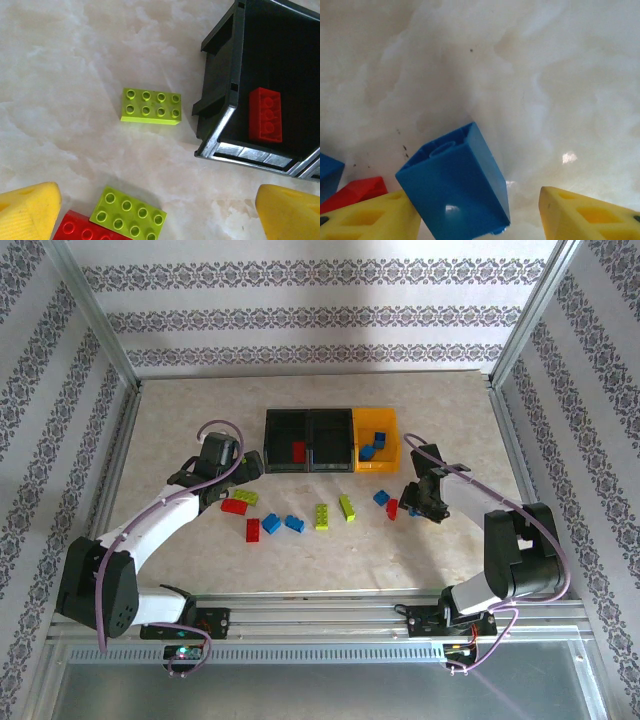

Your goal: Sort the legos into containers by color

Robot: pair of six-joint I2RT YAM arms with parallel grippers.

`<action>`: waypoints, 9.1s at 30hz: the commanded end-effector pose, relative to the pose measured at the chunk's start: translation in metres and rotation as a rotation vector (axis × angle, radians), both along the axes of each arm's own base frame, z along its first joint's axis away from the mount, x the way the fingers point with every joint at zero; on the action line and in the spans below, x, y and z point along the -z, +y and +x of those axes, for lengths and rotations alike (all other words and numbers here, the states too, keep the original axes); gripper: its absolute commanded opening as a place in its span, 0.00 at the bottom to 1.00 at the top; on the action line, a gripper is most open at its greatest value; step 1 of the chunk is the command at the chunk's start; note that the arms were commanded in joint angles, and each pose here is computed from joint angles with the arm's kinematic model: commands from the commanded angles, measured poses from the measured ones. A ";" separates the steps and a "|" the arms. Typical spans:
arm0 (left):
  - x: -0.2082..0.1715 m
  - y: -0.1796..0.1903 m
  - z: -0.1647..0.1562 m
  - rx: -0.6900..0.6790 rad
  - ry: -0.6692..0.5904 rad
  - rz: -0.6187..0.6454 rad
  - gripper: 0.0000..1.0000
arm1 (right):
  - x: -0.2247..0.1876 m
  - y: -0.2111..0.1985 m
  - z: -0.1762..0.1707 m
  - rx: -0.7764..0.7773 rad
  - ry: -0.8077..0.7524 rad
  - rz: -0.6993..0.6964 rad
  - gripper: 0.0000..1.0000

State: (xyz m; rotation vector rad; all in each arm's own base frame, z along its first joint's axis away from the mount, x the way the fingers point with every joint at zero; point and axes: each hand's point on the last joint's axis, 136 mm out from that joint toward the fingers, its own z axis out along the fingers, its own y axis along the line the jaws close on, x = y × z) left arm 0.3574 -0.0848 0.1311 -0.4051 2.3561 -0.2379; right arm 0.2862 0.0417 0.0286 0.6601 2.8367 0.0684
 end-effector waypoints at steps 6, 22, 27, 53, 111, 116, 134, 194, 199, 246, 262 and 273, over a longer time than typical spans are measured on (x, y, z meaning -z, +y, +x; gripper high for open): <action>0.002 0.005 0.001 -0.018 0.006 -0.006 1.00 | -0.002 -0.001 0.022 -0.009 -0.017 0.002 0.58; 0.004 0.006 0.000 -0.021 0.009 -0.008 1.00 | 0.013 0.002 0.008 -0.002 0.028 0.030 0.42; 0.004 0.007 -0.002 -0.021 0.008 -0.004 1.00 | 0.016 0.003 0.004 0.004 0.034 0.038 0.42; 0.006 0.014 -0.003 -0.038 0.007 0.001 1.00 | -0.056 0.027 0.045 -0.080 -0.166 0.000 0.26; 0.037 0.036 -0.035 -0.068 0.163 0.040 0.99 | -0.096 0.087 0.146 -0.250 -0.292 -0.071 0.73; 0.055 0.036 -0.052 -0.070 0.225 0.031 0.96 | -0.115 0.086 0.131 -0.241 -0.342 -0.079 0.98; 0.100 0.020 -0.079 0.135 0.466 0.072 0.93 | -0.144 0.065 0.085 -0.138 -0.439 -0.113 0.98; 0.099 0.055 -0.062 -0.002 0.483 0.137 0.89 | -0.139 0.060 0.075 -0.119 -0.423 -0.130 0.99; 0.100 0.061 -0.061 -0.029 0.484 0.160 0.83 | -0.140 0.058 0.073 -0.117 -0.423 -0.137 0.98; 0.114 0.079 -0.053 -0.127 0.478 0.084 0.68 | -0.136 0.057 0.076 -0.121 -0.411 -0.156 0.98; 0.075 0.066 -0.044 -0.066 0.368 0.054 0.55 | -0.129 0.058 0.069 -0.111 -0.408 -0.145 0.98; 0.015 -0.011 0.000 0.138 0.170 0.077 0.54 | -0.106 0.058 0.042 -0.084 -0.369 -0.131 0.98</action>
